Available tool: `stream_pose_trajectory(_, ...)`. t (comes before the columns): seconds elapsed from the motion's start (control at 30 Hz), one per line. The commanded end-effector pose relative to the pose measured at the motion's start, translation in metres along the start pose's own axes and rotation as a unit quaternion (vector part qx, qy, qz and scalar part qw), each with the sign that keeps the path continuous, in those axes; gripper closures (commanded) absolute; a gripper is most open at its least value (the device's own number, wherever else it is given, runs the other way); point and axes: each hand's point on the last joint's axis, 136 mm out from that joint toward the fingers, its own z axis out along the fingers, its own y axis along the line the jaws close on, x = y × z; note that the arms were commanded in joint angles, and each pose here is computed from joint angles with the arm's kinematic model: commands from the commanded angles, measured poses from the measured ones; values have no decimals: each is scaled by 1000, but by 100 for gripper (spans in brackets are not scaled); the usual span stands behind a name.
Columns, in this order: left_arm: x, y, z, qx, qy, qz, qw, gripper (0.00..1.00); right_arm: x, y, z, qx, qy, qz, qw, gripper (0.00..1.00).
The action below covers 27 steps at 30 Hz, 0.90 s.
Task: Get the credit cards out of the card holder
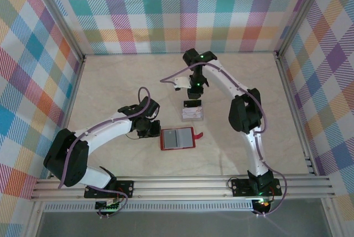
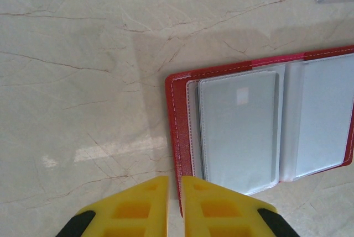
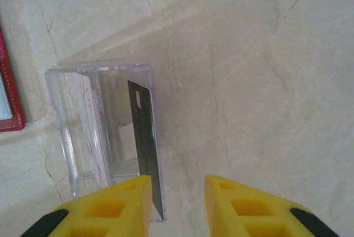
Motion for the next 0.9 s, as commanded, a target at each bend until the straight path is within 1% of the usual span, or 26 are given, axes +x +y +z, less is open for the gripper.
stream_pose_trajectory(0.0,-3,1,-2,2,-4,-6,1000,85,-5,-11,-7,49,-13,15,999,68)
stream_pose_trajectory(0.07,-3,1,-2,4,-6,-6,1000,85,-4,-17,1,74,-8,19,997,68)
stream_pose_trajectory(0.23,-2,2,-3,4,-7,-7,1000,85,-1,-23,18,101,-3,21,995,68)
stream_pose_trajectory(0.5,-2,1,-4,5,-7,-7,1000,85,0,-9,37,80,5,11,997,68)
stream_pose_trajectory(0.67,-2,1,-3,5,-4,-6,1000,85,0,-5,36,74,6,8,997,69)
stream_pose_trajectory(0.77,-2,0,-1,6,-3,-5,1000,85,-5,-10,26,89,-3,16,996,69)
stream_pose_trajectory(0.87,-2,0,0,6,-2,-4,1000,85,-11,-19,7,119,-21,41,992,68)
